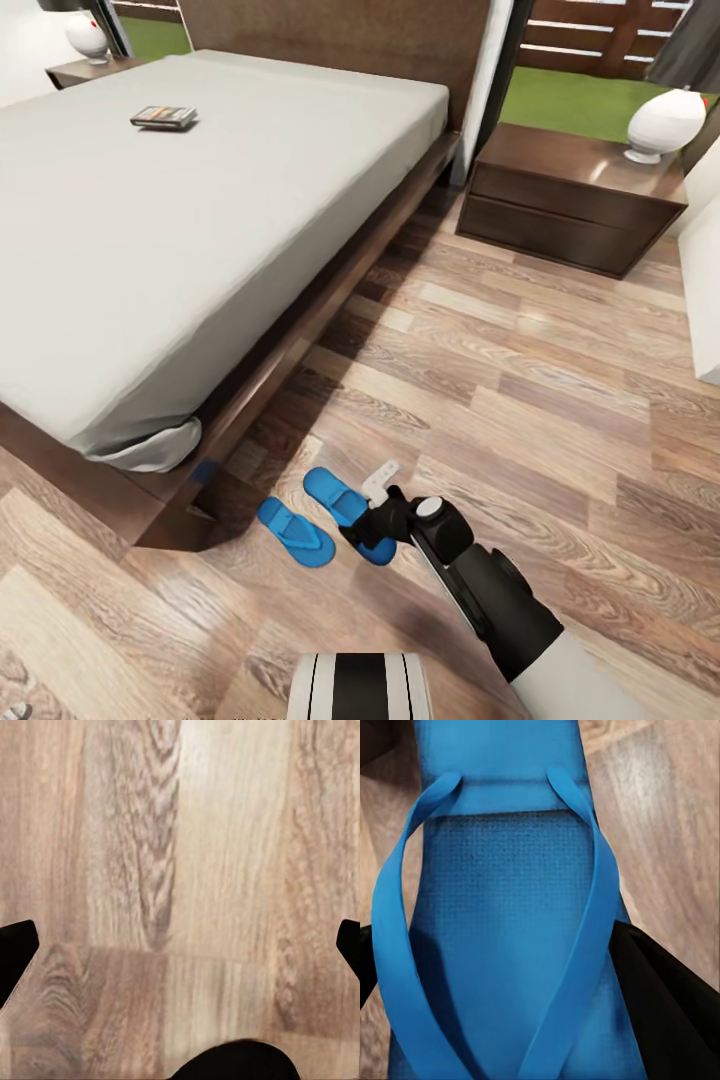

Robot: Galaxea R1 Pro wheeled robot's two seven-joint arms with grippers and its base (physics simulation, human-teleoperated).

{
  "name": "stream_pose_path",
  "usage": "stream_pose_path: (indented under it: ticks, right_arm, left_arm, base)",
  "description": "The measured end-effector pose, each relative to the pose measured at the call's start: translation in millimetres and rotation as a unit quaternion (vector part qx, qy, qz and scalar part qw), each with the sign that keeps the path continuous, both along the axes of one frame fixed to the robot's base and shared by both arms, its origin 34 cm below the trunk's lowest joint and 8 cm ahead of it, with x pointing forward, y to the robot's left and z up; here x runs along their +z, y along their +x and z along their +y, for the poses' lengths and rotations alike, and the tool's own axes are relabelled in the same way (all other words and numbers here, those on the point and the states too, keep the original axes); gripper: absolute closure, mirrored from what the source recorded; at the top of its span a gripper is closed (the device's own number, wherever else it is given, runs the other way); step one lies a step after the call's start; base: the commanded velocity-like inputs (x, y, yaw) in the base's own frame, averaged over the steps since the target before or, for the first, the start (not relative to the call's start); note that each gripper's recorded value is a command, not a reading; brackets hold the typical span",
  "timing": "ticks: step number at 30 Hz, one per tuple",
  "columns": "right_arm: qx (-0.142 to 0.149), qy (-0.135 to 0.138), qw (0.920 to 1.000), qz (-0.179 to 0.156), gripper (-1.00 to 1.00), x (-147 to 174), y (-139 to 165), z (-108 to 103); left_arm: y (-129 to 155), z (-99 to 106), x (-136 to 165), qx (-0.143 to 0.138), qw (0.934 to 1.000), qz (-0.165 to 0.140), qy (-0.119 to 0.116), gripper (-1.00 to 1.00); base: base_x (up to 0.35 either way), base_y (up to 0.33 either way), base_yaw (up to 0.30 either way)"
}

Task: In the bedroom, move the book from the bed onto either nightstand, and place the two sandals side by side next to the bed.

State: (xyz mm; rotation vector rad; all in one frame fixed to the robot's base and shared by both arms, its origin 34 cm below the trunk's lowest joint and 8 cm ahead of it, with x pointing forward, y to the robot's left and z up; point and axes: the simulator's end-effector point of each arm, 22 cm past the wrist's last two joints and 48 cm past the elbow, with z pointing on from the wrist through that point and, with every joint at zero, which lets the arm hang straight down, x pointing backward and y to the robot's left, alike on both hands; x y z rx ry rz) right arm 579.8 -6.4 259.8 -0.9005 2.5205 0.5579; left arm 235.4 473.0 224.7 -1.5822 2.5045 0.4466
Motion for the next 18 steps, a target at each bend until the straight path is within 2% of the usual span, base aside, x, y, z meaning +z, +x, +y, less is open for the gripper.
stream_pose_path:
  ticks: [5, 7, 13, 18]
  right_arm:
    - [0.004, -0.020, 0.9998, -0.008, 1.00, -8, 2, -24]
    - [0.006, -0.018, 0.9997, -0.019, 1.00, -9, 5, -27]
    - [0.026, -0.023, 0.9984, -0.046, 1.00, -19, 6, -31]
    - [0.043, -0.030, 0.9975, -0.048, 1.00, -31, -3, -29]
  left_arm:
    - [-17, 2, -2, 0.002, 0.9999, 0.016, 0.000, -1.00]
    - [-23, 3, -1, 0.000, 0.9998, 0.022, 0.001, -1.00]
    - [-32, 4, 0, -0.008, 0.9995, 0.032, 0.006, -1.00]
    - [-32, 3, 0, -0.008, 0.9995, 0.030, 0.006, -1.00]
  base:
    - [0.042, 0.000, 0.092]
    - [0.220, 0.000, 0.025]
    - [0.282, 0.000, 0.008]
    - [0.164, 0.000, 0.002]
